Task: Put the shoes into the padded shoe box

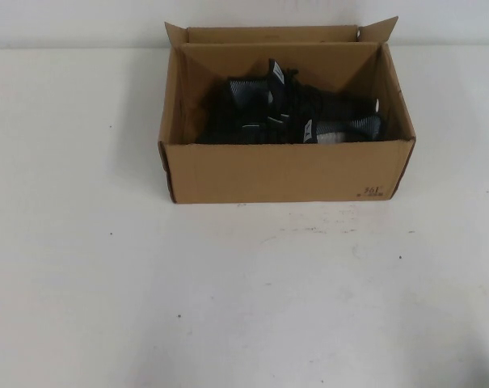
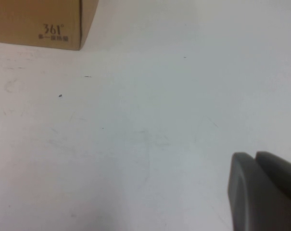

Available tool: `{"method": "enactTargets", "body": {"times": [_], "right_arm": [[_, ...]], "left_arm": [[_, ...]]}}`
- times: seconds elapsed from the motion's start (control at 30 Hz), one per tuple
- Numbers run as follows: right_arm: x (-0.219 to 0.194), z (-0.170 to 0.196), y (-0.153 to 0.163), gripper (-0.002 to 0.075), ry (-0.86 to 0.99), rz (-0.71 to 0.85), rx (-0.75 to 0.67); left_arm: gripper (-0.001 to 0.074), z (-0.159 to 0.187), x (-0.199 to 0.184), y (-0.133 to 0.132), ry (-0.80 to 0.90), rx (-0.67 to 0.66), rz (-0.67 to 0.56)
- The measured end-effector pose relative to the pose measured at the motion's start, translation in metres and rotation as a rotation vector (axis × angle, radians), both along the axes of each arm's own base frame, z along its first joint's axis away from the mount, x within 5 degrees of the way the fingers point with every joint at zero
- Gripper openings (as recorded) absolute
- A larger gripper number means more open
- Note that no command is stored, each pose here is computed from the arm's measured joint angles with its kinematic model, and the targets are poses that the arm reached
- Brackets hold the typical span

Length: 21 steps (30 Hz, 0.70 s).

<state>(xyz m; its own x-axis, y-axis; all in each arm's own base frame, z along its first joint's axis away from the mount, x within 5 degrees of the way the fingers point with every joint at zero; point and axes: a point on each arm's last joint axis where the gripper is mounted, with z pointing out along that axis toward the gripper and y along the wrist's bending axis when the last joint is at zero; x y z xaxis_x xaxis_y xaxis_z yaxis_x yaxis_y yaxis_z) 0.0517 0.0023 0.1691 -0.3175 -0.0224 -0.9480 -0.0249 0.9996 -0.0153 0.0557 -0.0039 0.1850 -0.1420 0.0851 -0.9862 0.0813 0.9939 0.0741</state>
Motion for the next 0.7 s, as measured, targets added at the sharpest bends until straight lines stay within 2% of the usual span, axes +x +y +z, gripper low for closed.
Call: {"method": "enactTargets", "body": {"times": [0.17,0.7], "right_arm": [[0.000,0.000,0.000,-0.0008,0.000,0.000,0.000],[0.000,0.000,0.000,-0.0008,0.000,0.000,0.000]], "left_arm": [[-0.0003,-0.012,-0.002,0.000,0.129,0.005,0.004],[-0.0003,-0.013,-0.003,0.001,0.147,0.016,0.007]]}}
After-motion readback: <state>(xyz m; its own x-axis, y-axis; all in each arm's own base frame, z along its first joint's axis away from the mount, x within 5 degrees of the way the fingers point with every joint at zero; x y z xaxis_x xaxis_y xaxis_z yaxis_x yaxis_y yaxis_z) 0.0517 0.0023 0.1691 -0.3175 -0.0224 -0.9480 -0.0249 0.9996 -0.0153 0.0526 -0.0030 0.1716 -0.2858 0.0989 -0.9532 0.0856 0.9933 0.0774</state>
